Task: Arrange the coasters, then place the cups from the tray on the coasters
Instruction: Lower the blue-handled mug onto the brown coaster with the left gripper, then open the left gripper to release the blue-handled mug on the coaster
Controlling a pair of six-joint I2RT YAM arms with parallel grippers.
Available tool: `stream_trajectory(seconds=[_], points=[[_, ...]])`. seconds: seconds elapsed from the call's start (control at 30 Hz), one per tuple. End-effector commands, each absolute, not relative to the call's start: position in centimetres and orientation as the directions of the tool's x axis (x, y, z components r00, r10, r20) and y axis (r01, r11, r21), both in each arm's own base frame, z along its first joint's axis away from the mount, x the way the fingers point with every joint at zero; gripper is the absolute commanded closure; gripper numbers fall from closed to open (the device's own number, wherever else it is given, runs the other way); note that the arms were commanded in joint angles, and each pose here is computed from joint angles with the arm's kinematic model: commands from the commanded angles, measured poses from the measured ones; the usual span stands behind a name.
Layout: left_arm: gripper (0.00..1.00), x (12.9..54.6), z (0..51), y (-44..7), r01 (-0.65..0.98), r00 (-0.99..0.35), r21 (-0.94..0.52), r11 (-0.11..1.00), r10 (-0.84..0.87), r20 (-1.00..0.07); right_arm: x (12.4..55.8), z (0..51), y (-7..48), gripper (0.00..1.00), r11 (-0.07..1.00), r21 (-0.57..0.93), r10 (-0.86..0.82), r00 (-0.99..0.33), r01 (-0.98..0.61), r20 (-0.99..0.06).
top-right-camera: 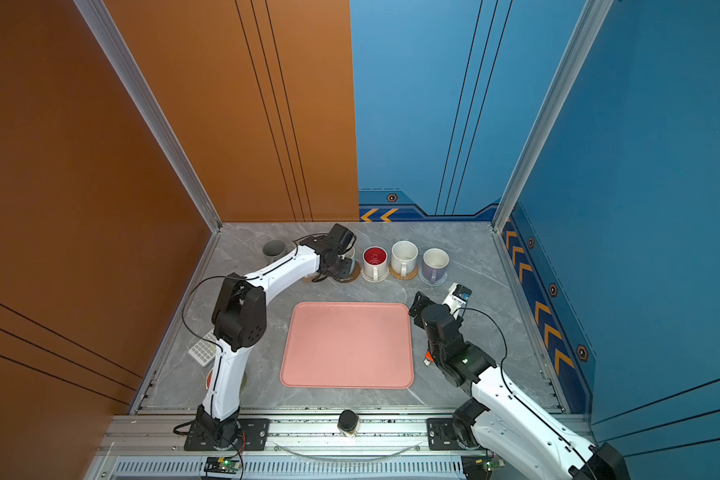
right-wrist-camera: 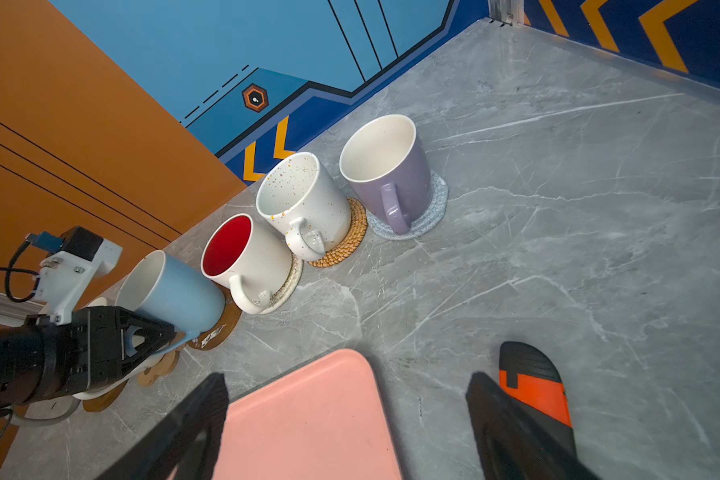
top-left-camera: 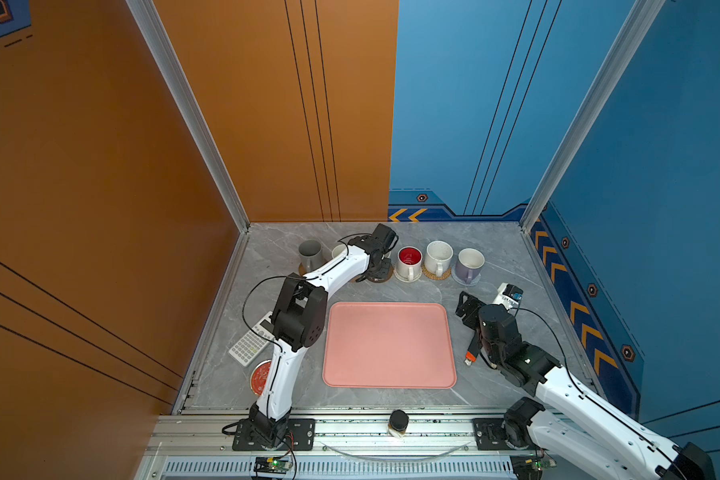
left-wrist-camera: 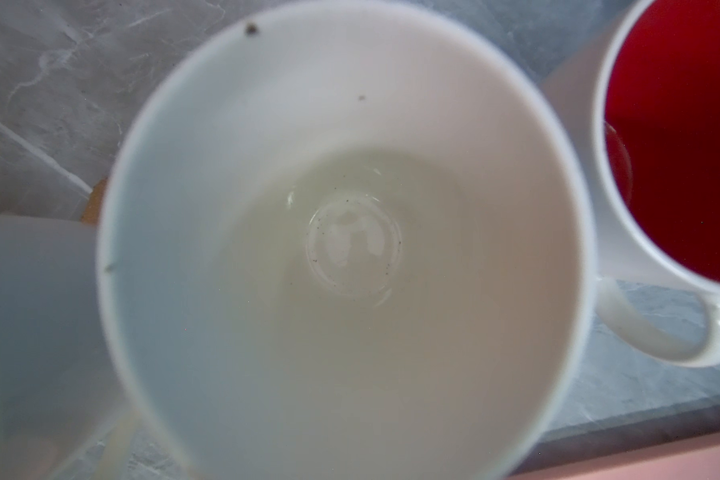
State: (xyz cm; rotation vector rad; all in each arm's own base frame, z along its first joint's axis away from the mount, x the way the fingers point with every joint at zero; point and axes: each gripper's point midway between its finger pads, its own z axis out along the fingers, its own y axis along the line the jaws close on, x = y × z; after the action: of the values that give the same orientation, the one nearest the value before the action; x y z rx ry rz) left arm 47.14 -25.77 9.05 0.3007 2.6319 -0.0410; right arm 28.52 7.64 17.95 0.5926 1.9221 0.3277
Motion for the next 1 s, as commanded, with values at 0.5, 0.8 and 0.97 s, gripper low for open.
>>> stream_trajectory(seconds=[0.5,0.8,0.97], points=[[0.46,46.7,12.0,-26.1,0.227,-0.84,-0.004,0.974,0.194,-0.507,28.4,17.5,7.5,0.12,0.835,0.485,0.55,-0.336,0.26,-0.765],[0.39,45.8,14.6,-26.4,0.243,-0.811,0.002,0.97,0.205,-0.548,28.3,17.6,7.6,0.12,0.832,0.492,0.554,-0.337,0.256,-0.761],[0.35,45.0,16.3,-26.7,0.259,-0.794,-0.003,0.966,0.211,-0.571,28.2,17.6,7.7,0.12,0.833,0.494,0.553,-0.342,0.249,-0.76]])
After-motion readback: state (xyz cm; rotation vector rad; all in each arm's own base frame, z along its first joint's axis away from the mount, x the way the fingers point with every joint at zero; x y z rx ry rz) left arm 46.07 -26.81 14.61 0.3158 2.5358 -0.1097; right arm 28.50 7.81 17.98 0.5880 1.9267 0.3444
